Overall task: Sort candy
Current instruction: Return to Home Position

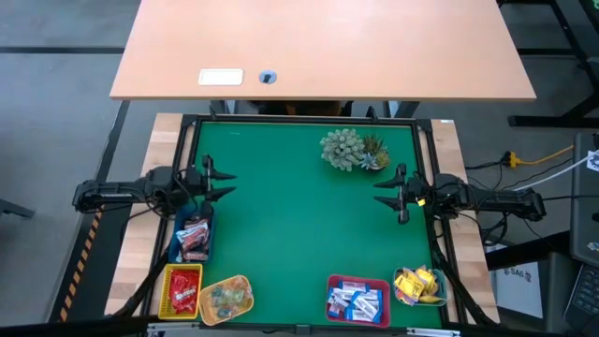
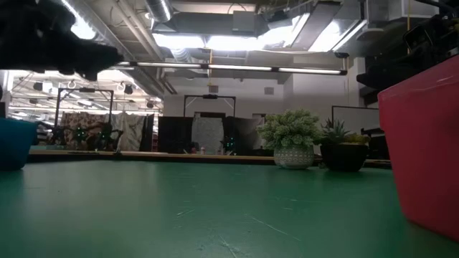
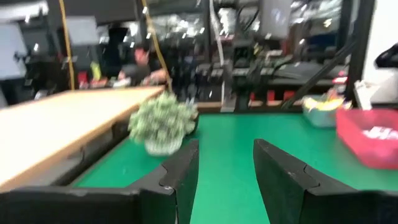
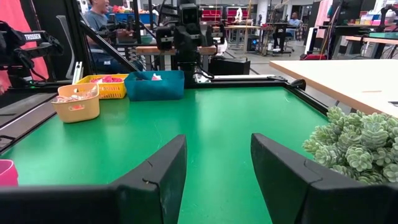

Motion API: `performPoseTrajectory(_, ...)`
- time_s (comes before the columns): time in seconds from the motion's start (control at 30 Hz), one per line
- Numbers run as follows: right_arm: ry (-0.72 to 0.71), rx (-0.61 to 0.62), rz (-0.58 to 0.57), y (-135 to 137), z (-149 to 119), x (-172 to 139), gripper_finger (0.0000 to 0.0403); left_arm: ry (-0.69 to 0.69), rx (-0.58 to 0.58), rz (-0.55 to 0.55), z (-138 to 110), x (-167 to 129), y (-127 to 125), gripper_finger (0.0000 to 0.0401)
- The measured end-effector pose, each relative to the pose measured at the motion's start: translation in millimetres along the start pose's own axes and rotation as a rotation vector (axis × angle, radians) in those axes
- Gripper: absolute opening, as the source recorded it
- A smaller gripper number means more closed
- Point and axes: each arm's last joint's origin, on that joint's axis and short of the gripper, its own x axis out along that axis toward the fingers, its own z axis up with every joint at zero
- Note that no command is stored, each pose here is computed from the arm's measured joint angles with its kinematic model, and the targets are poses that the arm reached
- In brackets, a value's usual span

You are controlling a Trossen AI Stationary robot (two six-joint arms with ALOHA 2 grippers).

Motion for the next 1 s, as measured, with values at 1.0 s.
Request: performPoseTrajectory(1.0, 0.0, 0.0, 0.0, 0.0, 0.0, 0.0, 0.0179, 0.038, -0.072, 0.031, -3.5, 0.5, 0.7, 0.014)
